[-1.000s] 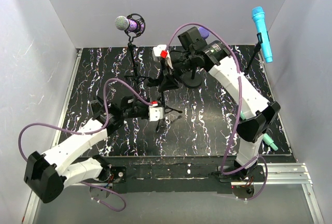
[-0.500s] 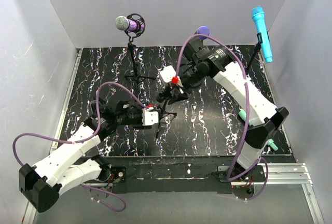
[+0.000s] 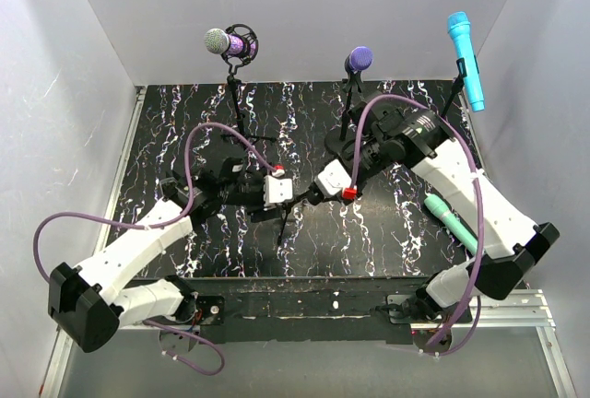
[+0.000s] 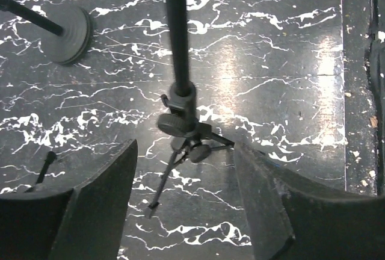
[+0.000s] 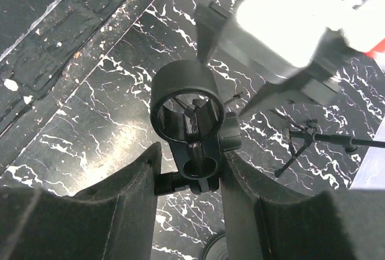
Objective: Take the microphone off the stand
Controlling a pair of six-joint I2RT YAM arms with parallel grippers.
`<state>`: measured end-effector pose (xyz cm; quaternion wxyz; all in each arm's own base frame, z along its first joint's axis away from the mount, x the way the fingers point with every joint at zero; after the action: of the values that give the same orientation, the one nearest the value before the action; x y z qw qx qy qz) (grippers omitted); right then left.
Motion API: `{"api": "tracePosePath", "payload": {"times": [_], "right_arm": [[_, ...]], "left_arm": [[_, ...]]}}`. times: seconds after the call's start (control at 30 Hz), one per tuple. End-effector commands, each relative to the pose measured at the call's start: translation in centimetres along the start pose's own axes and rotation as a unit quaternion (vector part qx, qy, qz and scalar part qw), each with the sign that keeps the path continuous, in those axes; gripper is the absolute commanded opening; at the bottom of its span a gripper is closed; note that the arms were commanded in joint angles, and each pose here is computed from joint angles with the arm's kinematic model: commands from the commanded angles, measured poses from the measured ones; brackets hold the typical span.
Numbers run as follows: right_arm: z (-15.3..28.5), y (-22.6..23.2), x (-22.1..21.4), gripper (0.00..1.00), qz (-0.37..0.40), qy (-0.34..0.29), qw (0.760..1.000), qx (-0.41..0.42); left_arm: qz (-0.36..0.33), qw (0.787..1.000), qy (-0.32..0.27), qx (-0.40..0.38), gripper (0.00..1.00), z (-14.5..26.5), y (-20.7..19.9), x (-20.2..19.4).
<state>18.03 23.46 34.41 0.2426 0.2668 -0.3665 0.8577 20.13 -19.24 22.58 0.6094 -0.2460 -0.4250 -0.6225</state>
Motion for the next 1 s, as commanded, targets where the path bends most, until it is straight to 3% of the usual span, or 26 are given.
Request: {"api": "tracePosePath", "payload": {"times": [0.0, 0.13, 0.3, 0.53, 0.6, 0.73, 0.87, 0.97], "right_arm": [[-0.4, 0.1, -0.8, 0.01, 0.040, 0.016, 0.999, -0.007], [-0.5, 0.6, -1.2, 0.01, 0.044, 0.022, 0.999, -0.007], [-0.6, 0.9, -1.7, 0.01, 0.065, 0.031, 0.997, -0.006], [-0.5, 0.9, -1.9, 0.01, 0.061, 0.033, 0.998, -0.010], [-0.3, 0.9, -2.0, 0.01, 0.058, 0.033, 0.998, -0.012], [-0.4, 0.8, -2.1, 0.01, 0.053, 0.033, 0.998, -0.013], [-0.5, 0.8, -2.3, 0.01, 0.045, 0.033, 0.998, -0.012], [-0.6, 0.9, -2.3, 0.01, 0.042, 0.033, 0.998, -0.013]], "left_arm": [[-0.022, 1.000, -0.003, -0.008, 0.66, 0.7, 1.1, 2.0], [-0.059, 0.995, 0.003, -0.075, 0.64, 0.1, 0.9, 2.2], [-0.074, 0.987, 0.024, -0.141, 0.54, -1.0, 2.2, 1.8], [-0.052, 0.979, 0.064, -0.189, 0.35, -1.5, 4.8, 0.4], [-0.042, 0.979, 0.061, -0.191, 0.33, -1.5, 5.0, 0.2], [-0.029, 0.982, 0.037, -0.183, 0.34, -1.5, 4.8, 0.6], [-0.021, 0.988, 0.016, -0.154, 0.51, -1.4, 4.6, 1.1], [-0.026, 0.991, 0.004, -0.128, 0.54, -1.2, 4.4, 1.3]]}}
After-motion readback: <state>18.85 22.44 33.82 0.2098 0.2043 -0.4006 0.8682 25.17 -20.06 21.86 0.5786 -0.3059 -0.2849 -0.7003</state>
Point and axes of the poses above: each gripper's point midway between its finger pads, its own z axis back along the fingers, its own y axis along the line the jaws close on, x = y × z, the point moved 7 cm from there along z, back along the fingers, and after that the axes turned 7 degrees about z, right-handed, at the moved point
